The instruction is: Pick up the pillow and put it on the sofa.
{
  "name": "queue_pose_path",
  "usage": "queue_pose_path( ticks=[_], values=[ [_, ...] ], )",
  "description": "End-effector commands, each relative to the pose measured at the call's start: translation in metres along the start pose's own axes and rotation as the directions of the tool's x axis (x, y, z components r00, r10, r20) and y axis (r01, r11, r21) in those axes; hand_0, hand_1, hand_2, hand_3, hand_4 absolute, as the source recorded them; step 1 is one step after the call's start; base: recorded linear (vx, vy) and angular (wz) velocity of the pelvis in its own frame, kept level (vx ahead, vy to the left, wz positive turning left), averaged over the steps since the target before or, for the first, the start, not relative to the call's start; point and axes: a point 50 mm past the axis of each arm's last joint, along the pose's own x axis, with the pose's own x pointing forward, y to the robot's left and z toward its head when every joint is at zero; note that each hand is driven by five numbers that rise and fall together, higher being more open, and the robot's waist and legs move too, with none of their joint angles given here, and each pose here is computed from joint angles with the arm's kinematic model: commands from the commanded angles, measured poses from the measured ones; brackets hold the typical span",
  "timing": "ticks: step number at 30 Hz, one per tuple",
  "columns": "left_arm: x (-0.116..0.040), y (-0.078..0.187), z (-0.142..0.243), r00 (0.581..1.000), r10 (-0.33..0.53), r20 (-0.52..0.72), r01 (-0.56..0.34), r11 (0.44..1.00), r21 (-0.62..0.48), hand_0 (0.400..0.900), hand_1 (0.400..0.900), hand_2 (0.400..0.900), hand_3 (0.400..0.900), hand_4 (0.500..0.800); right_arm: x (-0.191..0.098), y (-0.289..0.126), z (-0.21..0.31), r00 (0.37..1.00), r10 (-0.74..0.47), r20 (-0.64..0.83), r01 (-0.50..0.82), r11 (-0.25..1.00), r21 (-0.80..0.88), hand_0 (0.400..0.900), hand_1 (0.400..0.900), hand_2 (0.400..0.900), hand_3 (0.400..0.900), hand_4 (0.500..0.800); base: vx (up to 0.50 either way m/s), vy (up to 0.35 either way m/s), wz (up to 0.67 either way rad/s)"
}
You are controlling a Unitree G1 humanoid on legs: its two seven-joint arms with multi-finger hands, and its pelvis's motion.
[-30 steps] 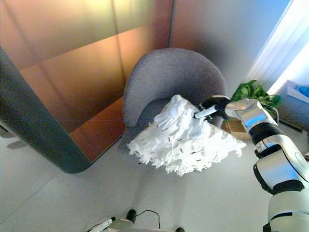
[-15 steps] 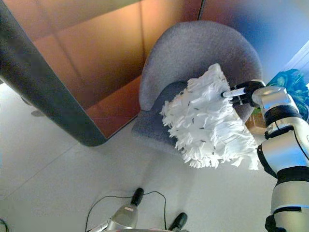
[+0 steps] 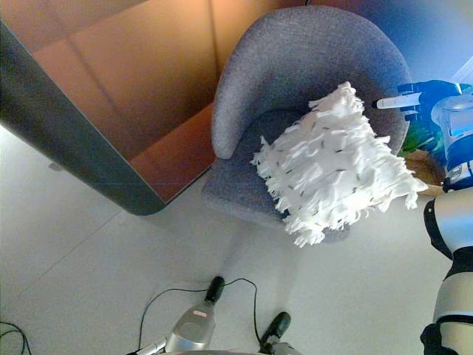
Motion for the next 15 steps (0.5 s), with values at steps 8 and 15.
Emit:
queue_pose_path(
  ticks=[8, 15],
  values=[
    [-0.007, 0.012, -0.024, 0.996, -0.009, -0.092, 0.012, 0.999, 0.035, 0.9, 0.9, 0.9, 0.9, 0.8, -0.021, -0.044, 0.03, 0.98, -0.077, 0.186, 0.09, 0.994, -0.06, 0.9, 0.9, 0.9, 0.9, 0.8, -0.021, 0.006, -0.08],
    [-0.004, 0.008, -0.024, 0.997, -0.003, -0.078, 0.006, 0.999, 0.039, 0.9, 0.9, 0.9, 0.9, 0.8, -0.006, -0.02, -0.015, 0.978, 0.038, 0.203, -0.037, 0.999, -0.01, 0.9, 0.9, 0.9, 0.9, 0.8, -0.013, 0.009, -0.1]
  ],
)
